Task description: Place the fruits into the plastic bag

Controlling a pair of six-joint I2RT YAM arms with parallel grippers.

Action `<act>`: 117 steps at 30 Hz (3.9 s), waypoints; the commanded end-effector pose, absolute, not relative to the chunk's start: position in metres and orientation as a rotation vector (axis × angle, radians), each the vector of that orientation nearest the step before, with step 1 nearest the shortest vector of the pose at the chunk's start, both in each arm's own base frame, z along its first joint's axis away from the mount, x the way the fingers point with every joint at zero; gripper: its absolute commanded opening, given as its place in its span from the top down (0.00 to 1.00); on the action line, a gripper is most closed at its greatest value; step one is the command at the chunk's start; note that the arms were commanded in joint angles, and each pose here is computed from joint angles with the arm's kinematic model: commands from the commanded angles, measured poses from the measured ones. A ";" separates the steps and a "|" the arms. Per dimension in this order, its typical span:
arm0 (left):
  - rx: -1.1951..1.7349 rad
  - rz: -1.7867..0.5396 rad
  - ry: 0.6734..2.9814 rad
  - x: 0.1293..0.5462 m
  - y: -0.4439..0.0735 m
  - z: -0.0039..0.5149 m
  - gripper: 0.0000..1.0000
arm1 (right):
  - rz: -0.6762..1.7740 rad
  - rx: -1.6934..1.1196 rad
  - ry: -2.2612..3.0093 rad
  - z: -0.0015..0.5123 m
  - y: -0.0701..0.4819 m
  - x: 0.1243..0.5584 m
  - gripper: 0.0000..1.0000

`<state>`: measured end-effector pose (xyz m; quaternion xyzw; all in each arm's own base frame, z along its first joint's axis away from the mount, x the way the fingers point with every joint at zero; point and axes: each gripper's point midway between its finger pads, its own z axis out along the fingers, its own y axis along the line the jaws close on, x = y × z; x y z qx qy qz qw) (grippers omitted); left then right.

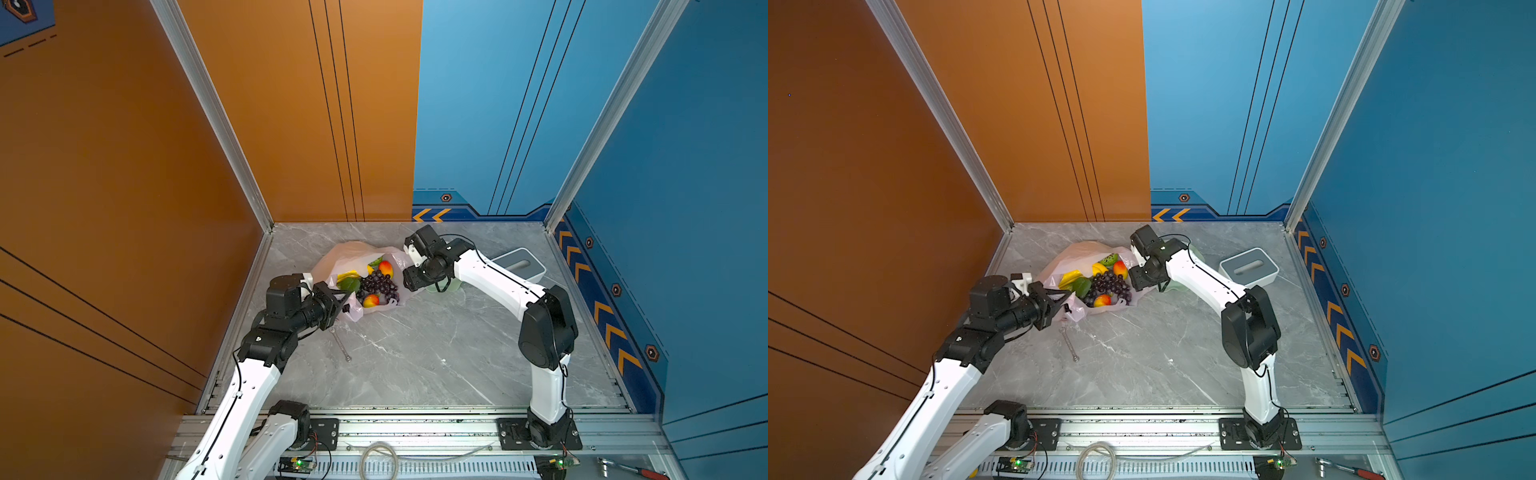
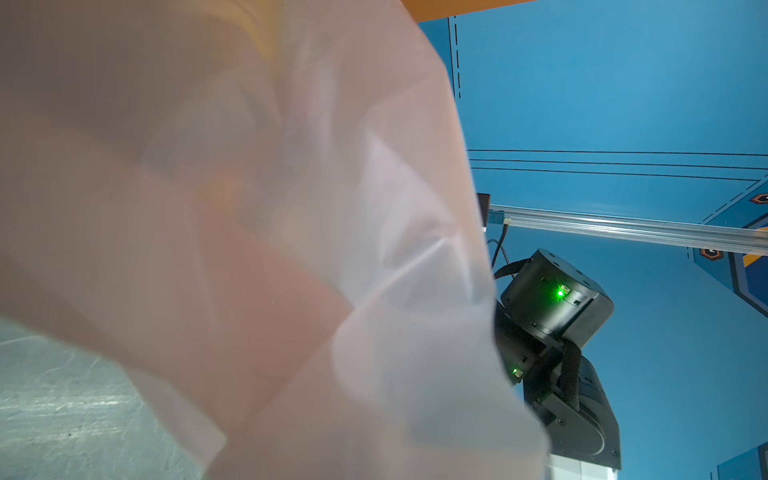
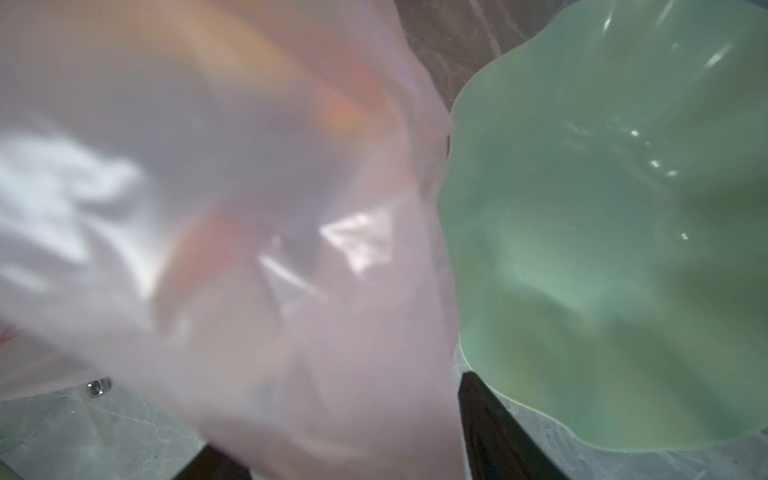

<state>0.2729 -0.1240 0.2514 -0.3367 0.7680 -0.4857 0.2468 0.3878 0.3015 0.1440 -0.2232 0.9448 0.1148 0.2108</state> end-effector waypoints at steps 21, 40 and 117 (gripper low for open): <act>-0.905 -1.374 2.058 0.274 -0.120 0.262 1.00 | 0.324 -0.579 2.566 0.179 0.307 0.381 1.00; -0.878 -1.473 1.792 0.302 -0.079 0.363 1.00 | 0.716 -0.462 2.053 0.394 0.387 0.402 1.00; -0.807 -1.504 1.669 0.356 -0.067 0.397 1.00 | 0.875 -0.262 1.858 0.412 0.388 0.454 1.00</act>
